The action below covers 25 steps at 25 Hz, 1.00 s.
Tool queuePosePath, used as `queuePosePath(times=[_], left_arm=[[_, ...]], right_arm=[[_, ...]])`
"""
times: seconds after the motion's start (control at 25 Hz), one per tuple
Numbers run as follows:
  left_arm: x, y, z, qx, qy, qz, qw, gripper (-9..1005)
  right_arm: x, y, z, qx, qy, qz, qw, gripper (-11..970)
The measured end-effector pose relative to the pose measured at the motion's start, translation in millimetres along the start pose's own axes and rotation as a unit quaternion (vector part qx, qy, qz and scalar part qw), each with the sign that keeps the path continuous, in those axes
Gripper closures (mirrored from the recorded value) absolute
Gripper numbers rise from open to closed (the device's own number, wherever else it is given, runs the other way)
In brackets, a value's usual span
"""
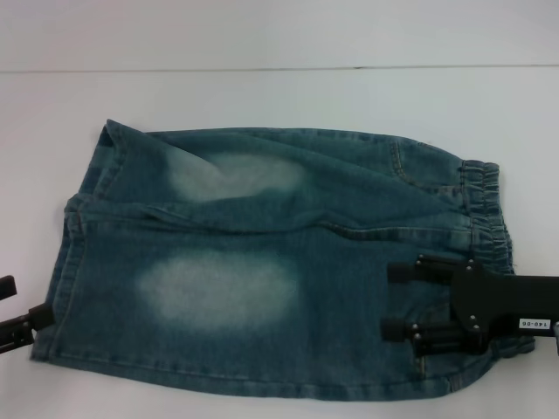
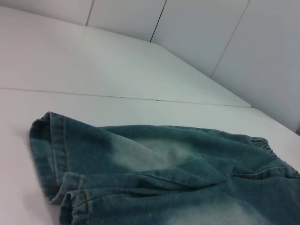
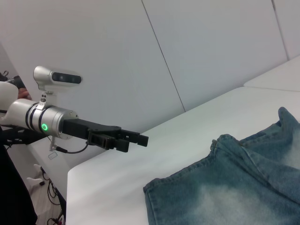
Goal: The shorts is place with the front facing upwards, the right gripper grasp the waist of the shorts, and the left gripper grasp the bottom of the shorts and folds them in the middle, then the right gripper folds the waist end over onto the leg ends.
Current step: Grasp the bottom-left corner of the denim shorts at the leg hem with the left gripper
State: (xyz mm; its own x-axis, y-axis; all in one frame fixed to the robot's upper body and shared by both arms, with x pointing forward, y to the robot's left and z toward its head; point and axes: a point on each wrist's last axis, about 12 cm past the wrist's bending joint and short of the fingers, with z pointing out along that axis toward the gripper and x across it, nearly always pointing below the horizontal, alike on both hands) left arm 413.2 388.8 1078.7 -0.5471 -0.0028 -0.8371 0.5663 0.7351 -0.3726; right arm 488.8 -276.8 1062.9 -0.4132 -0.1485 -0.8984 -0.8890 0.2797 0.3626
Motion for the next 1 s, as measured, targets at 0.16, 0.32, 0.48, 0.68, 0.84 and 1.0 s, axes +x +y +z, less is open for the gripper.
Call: queuePosePath(times=[0.16,0.32,0.48,0.68,0.84,1.0], left_arm=[[1,-0.2,0,-0.001,0.0,-0.001,1.0,80],[1,-0.2,-1,-0.001,-0.001,-0.002,1.0,80],[4,0.1,0,-0.002,0.013,-0.005,1.0,80],[6,1.0,5,0.0,0.036,-0.017,0.999,80],[7,3.4,9,-0.007,0.047,-0.022,0.999,80],[9,6.5,11,-0.017,0.063,-0.031,0.997,79]], right_arm=[[1,0.6,1,-0.001,-0.001,0.003,1.0,13],[1,0.5,1,-0.002,-0.001,0.002,1.0,13],[1,0.5,1,-0.002,0.0,0.002,1.0,13],[1,0.3,1,-0.002,0.0,0.002,1.0,13],[1,0.3,1,-0.002,0.0,0.001,1.0,13],[0,0.1,1,-0.001,0.0,0.001,1.0,14]])
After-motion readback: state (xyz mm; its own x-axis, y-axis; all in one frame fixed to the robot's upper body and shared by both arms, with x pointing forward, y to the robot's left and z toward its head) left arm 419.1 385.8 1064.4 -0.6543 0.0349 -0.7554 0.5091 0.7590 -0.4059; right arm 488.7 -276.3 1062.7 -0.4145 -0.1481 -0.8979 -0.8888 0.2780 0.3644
